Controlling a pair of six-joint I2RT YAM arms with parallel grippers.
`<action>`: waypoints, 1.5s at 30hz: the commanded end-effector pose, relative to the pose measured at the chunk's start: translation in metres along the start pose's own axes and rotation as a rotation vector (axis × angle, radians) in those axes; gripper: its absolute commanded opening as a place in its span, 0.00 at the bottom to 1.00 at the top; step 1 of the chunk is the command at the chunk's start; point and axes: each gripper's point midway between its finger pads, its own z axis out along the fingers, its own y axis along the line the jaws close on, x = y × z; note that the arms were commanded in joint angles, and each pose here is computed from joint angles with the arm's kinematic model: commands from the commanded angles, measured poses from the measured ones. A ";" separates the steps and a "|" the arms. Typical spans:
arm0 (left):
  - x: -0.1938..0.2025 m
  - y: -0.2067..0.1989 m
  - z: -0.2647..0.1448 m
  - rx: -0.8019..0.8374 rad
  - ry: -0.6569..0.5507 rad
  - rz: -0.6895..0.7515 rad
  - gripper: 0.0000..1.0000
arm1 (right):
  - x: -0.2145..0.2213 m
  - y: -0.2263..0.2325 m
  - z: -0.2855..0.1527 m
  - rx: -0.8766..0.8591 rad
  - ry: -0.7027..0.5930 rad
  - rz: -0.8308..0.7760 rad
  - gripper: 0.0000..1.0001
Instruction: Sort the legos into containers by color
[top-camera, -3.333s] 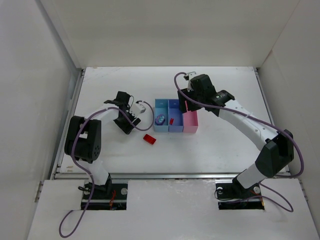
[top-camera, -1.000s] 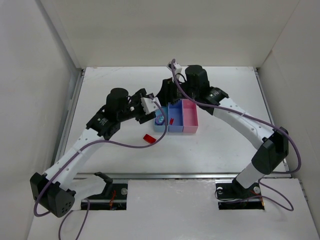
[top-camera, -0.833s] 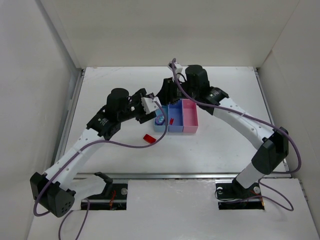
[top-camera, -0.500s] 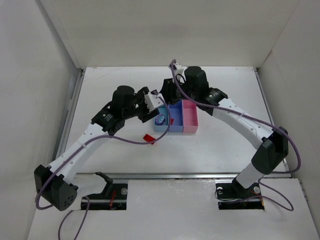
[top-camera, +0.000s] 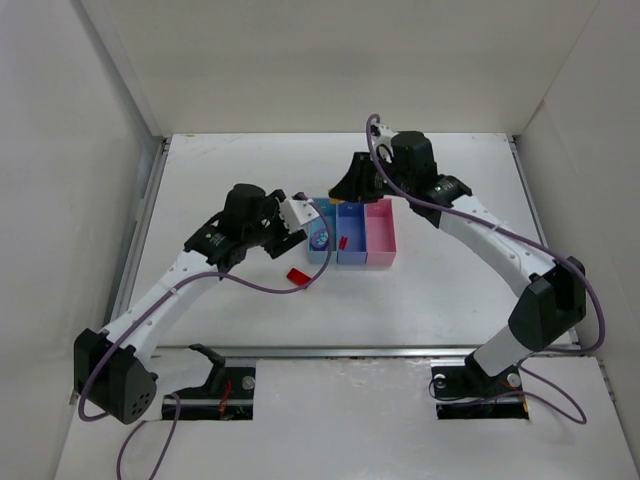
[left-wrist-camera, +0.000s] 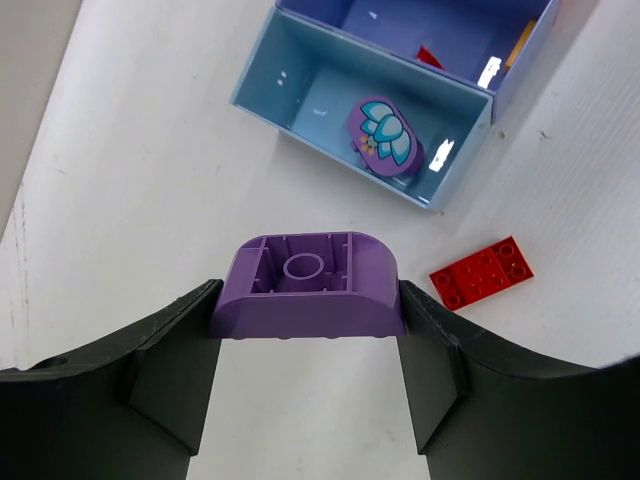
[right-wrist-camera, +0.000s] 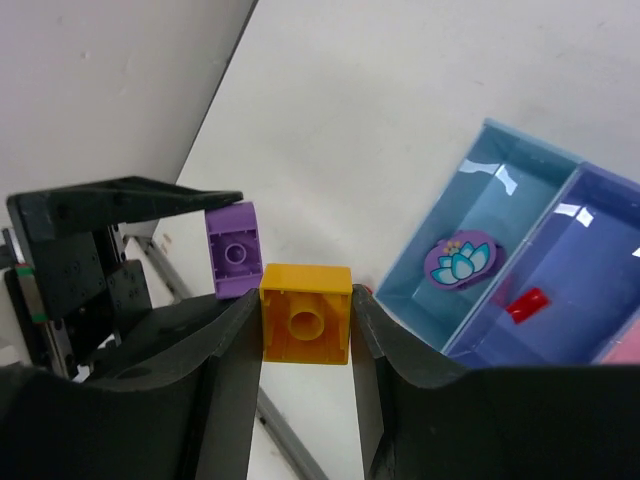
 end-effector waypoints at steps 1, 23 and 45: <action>0.005 -0.001 -0.007 -0.015 0.003 0.000 0.00 | -0.022 0.004 -0.019 0.002 -0.082 -0.002 0.00; -0.017 -0.009 0.063 0.162 0.018 -0.258 0.00 | 0.027 -0.149 -0.077 0.528 0.002 0.043 0.00; 0.007 -0.016 0.111 0.215 0.119 -0.386 0.00 | 0.032 -0.172 -0.077 0.624 0.012 0.038 0.00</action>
